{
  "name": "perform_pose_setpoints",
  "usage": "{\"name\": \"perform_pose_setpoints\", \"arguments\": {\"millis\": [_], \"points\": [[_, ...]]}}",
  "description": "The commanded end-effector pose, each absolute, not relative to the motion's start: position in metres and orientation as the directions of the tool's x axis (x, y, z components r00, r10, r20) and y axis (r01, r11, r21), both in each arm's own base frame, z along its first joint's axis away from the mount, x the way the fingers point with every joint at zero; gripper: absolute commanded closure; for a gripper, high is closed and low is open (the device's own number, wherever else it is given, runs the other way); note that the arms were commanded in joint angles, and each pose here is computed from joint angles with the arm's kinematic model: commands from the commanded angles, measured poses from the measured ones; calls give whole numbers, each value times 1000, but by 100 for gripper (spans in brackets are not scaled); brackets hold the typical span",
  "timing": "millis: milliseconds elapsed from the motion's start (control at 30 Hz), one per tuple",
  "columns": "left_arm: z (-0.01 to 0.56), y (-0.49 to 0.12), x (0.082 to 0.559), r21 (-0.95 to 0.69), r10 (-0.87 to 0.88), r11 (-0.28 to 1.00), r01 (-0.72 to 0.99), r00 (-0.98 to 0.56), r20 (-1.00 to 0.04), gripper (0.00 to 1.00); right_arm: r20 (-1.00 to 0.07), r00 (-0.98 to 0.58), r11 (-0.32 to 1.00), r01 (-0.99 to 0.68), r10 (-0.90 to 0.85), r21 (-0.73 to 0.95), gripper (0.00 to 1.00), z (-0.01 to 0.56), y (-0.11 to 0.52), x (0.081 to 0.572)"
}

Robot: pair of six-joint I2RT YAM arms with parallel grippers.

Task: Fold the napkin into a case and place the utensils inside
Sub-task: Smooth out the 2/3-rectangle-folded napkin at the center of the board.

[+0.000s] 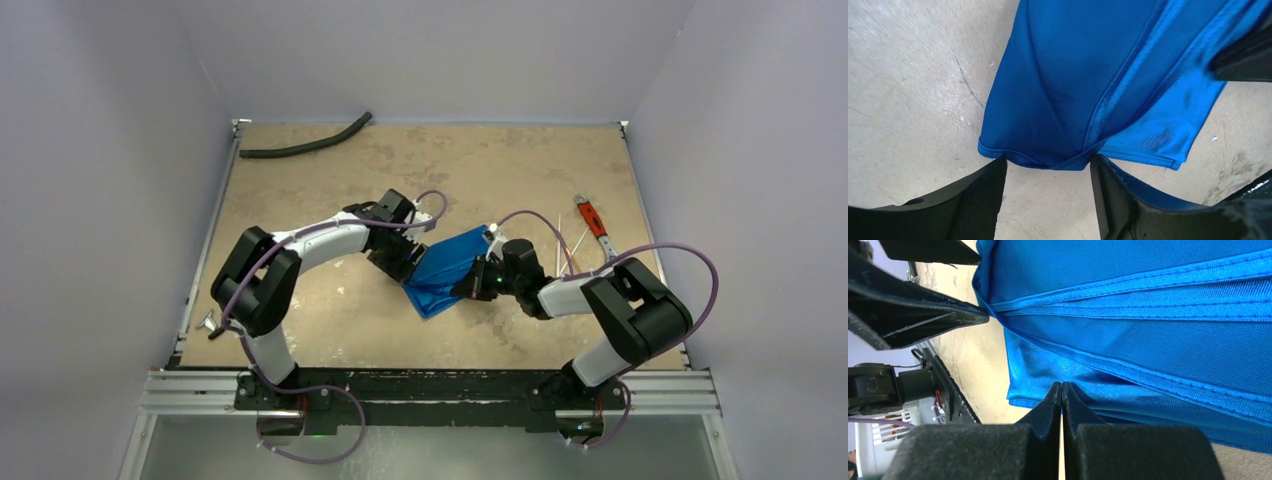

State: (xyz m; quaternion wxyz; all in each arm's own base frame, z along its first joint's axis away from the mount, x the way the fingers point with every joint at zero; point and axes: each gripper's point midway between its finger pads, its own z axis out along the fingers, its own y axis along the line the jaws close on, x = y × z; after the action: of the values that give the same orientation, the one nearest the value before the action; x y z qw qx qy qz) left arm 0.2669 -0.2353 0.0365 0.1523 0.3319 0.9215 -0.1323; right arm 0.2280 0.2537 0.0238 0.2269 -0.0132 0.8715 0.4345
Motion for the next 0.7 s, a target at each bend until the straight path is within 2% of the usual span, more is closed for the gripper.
{"name": "perform_pose_setpoints", "arguments": {"millis": [0,133,300,533,567,667], "points": [[38,-245,266,-267,496,760,593,-794,-350,40,-427,-891,609,-253,157,751,100,32,256,226],[36,-248,268,-302,455,774,556,-821,-344,43,-428,-890,608,-255,155,752,100,34,257,226],[35,-253,279,-295,474,758,582,-802,-364,60,-421,-894,607,-251,154,754,100,33,258,225],[28,-244,289,-218,527,755,619,-770,-360,97,-420,-896,586,-266,142,765,100,40,263,224],[27,-241,292,-196,539,754,628,-760,-361,100,-423,-895,580,-271,142,768,100,44,264,226],[27,-231,297,-125,583,742,659,-725,-365,100,-434,-890,565,-289,139,773,100,55,268,229]]}}
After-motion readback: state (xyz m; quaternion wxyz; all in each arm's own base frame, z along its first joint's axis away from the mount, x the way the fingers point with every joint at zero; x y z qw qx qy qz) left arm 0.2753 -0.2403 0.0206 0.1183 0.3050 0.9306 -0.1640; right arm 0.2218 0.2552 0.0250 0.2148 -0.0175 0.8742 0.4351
